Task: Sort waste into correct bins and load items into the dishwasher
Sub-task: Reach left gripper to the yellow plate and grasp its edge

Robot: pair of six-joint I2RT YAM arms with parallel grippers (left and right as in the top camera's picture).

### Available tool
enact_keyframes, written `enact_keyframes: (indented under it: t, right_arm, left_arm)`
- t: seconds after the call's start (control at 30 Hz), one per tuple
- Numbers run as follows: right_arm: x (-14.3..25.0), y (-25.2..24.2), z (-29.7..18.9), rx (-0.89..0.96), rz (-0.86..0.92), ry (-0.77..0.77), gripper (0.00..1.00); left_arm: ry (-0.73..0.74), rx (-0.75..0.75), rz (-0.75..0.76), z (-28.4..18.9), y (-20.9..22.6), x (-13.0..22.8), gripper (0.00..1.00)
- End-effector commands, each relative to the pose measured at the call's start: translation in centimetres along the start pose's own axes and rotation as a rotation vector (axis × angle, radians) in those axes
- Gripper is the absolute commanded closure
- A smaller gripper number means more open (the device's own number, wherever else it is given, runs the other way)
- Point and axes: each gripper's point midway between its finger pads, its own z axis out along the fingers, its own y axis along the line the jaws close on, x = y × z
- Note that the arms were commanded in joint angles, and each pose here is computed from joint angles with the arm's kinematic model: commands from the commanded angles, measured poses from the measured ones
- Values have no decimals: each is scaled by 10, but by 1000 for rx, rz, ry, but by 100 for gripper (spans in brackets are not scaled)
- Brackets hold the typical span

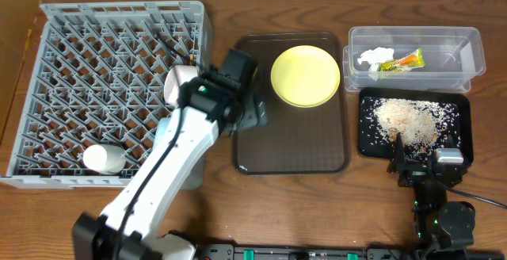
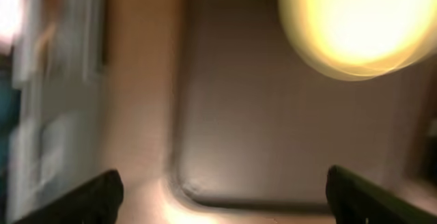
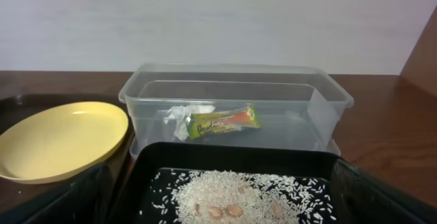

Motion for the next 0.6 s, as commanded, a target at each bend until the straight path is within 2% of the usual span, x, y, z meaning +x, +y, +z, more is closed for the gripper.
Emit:
enact_keyframes:
  t: [0.0,0.1,0.13,0.33,0.5,0.57]
  right_arm:
    - [1,-6,0,23,11,1,1]
    - [1,-6,0,23,11,1,1]
    - [1,-6,0,23,11,1,1]
    - [1,-6,0,23,11,1,1]
    - [1,-6,0,23,11,1,1]
    - [1,-6,0,23,11,1,1]
  left_arm:
    - [-92,210,107,-18,-43,-23,9]
    - [-167,272,149,-6,-64,-47,10]
    - [-146,303,174,9,-73,-50,13]
    - [47,321,153,80,-78,-49,16]
    - [112,307,38,136,-71,-56,15]
    - [177,332,-13,160,-67,-48,21]
